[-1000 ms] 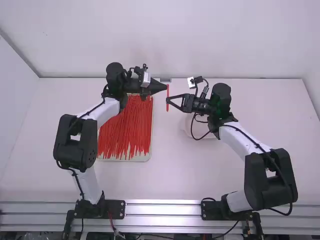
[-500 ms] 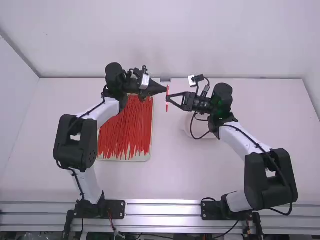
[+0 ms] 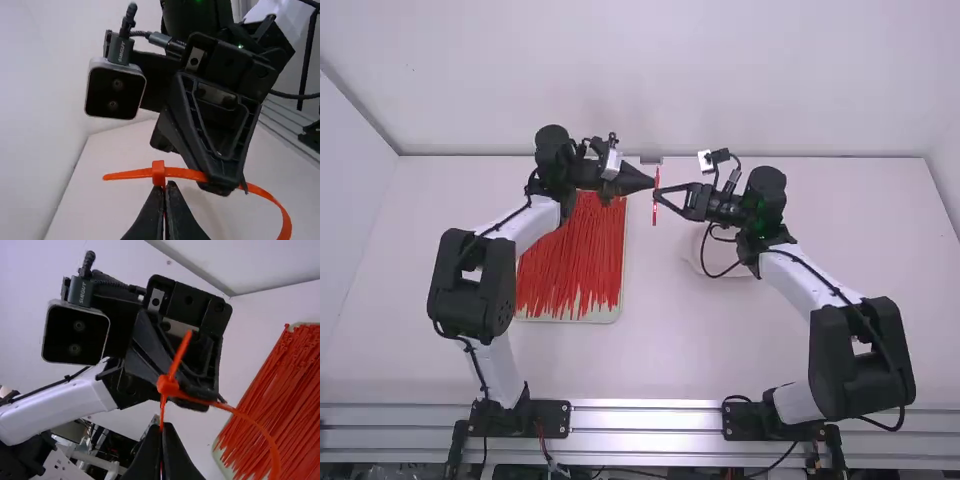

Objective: Fasten the cable tie

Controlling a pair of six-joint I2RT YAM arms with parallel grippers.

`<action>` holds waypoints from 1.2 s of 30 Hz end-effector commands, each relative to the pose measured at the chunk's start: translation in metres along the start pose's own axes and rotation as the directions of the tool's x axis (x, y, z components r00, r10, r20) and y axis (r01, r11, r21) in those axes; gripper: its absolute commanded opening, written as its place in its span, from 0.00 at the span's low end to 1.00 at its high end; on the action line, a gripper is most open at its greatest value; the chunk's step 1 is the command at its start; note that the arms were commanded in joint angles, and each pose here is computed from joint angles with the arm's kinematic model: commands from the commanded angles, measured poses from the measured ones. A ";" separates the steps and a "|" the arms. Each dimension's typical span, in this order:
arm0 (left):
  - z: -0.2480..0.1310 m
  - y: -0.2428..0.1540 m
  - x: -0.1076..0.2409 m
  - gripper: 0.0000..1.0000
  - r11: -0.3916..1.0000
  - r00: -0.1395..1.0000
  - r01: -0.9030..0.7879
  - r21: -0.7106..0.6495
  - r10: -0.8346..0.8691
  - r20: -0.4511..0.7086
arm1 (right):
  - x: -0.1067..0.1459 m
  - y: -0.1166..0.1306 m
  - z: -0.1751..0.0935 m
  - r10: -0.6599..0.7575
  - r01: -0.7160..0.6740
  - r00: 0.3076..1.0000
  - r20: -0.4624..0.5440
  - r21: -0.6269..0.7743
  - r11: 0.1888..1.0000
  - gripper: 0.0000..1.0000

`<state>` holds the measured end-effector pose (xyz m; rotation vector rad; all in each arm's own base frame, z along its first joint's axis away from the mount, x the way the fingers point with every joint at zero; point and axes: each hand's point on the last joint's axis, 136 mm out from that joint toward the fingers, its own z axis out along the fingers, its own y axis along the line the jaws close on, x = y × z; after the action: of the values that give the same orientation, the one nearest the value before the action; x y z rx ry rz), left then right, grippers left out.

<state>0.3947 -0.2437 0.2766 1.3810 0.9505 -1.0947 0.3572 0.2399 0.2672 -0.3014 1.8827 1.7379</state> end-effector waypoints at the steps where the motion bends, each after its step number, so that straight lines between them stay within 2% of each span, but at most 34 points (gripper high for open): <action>1: 0.006 -0.015 0.000 0.02 0.996 0.999 -0.051 0.077 0.050 0.019 | -0.016 -0.009 -0.006 -0.001 -0.002 0.998 0.069 0.039 0.999 0.00; 10: 0.006 -0.016 0.000 0.02 0.996 0.999 -0.044 0.080 0.043 0.019 | -0.030 -0.002 -0.008 -0.030 0.027 0.995 0.091 0.037 0.999 0.00; 17: 0.008 -0.017 -0.001 0.02 0.995 0.999 -0.045 0.086 0.044 0.021 | -0.036 -0.014 -0.009 0.017 -0.029 0.992 0.126 0.095 0.995 0.00; 29: 0.009 -0.018 -0.001 0.02 0.995 0.999 -0.044 0.088 0.042 0.022 | -0.049 -0.019 -0.016 0.029 -0.051 0.983 0.182 0.119 0.992 0.00; 36: 0.016 -0.024 0.002 0.01 0.993 0.999 -0.047 0.106 0.045 0.028 | -0.060 -0.014 -0.020 0.004 -0.028 0.980 0.200 0.119 0.992 0.00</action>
<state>0.4013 -0.2509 0.2746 1.3653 0.9493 -1.0356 0.3750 0.2288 0.2684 -0.1751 1.9197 1.7098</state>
